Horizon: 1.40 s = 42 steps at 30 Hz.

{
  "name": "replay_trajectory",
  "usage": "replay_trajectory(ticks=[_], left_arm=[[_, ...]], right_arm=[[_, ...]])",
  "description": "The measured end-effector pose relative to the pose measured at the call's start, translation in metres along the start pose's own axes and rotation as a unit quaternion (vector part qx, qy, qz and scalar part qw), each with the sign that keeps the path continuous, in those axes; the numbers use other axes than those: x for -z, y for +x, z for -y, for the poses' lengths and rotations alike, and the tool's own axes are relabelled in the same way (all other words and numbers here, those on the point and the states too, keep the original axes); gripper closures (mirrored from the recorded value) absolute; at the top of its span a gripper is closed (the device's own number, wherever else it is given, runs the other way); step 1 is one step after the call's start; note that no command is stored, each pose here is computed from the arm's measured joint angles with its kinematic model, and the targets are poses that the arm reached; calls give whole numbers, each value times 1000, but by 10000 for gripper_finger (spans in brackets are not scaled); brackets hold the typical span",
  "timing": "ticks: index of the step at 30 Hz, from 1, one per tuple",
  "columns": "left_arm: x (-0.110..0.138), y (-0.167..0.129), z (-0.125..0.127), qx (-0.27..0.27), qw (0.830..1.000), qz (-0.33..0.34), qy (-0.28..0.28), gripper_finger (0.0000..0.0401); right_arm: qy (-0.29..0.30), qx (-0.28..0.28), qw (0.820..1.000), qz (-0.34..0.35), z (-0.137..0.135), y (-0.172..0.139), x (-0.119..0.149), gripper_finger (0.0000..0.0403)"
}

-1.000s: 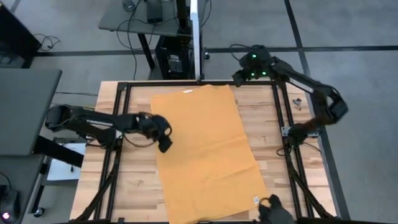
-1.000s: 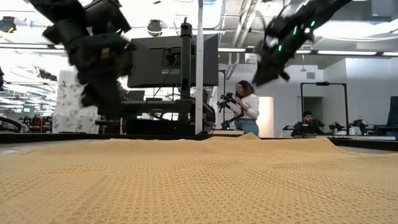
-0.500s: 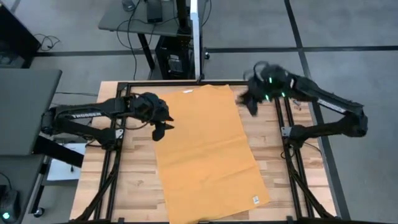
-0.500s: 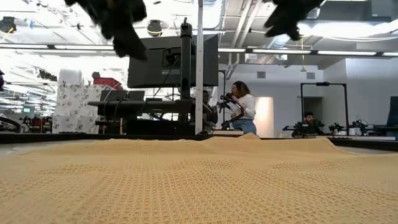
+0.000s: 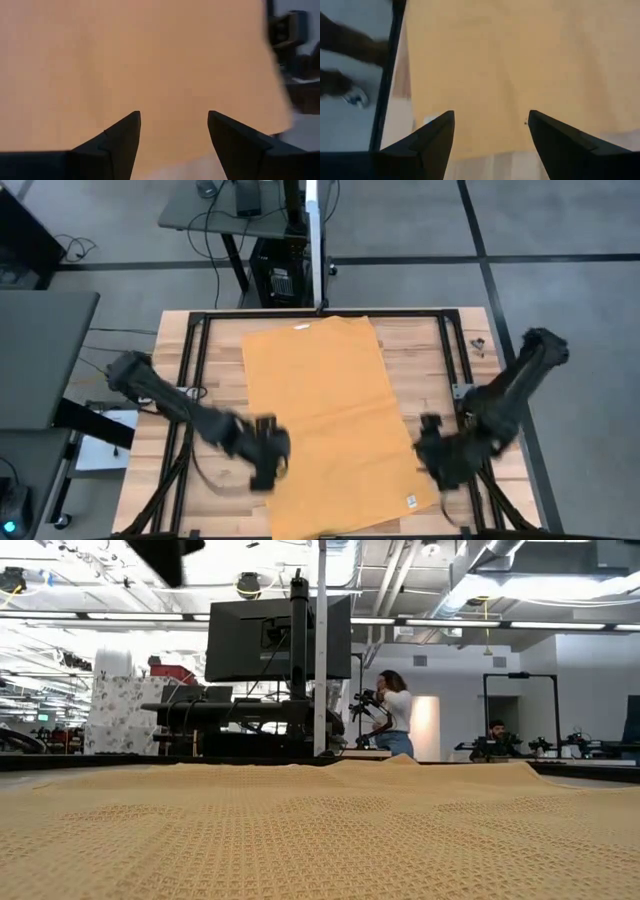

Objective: Roll towel
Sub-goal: Fold the yellow towel

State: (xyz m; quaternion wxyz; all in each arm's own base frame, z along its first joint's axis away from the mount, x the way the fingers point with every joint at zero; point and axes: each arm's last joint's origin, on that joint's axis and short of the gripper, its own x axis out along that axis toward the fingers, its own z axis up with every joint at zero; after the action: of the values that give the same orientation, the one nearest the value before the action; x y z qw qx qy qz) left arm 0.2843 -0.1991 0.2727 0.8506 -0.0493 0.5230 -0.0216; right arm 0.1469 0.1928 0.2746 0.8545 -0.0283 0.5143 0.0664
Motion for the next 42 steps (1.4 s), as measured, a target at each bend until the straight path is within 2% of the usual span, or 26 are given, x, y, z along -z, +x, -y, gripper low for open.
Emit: replay_trajectory(ticks=[4,7,11,15,19,24,27,35,42], left_arm=[[1,32,67,12,1000,-26,-13,184],[2,50,105,9,999,-42,-26,184],[-1,66,139,11,998,-49,-45,184],[2,85,163,17,997,-49,-52,184],[13,107,169,-14,995,-82,-59,184],[20,118,160,-61,987,-124,-81,184],[21,121,158,-63,987,-124,-80,184],[35,129,162,-57,986,-140,-68,184],[37,128,163,-62,986,-141,-67,184]], right_arm=[[-35,22,998,-45,-38,27,31,154],[-30,47,996,-67,-54,48,45,154],[-5,57,996,-71,-68,67,53,155],[0,41,997,-61,-80,85,54,155],[-3,41,997,-62,-87,100,56,155],[-6,48,996,-71,-90,112,60,155],[-15,55,996,-75,-91,118,63,155],[-95,40,992,-67,-96,126,61,155],[-110,41,991,-68,-93,130,56,155]])
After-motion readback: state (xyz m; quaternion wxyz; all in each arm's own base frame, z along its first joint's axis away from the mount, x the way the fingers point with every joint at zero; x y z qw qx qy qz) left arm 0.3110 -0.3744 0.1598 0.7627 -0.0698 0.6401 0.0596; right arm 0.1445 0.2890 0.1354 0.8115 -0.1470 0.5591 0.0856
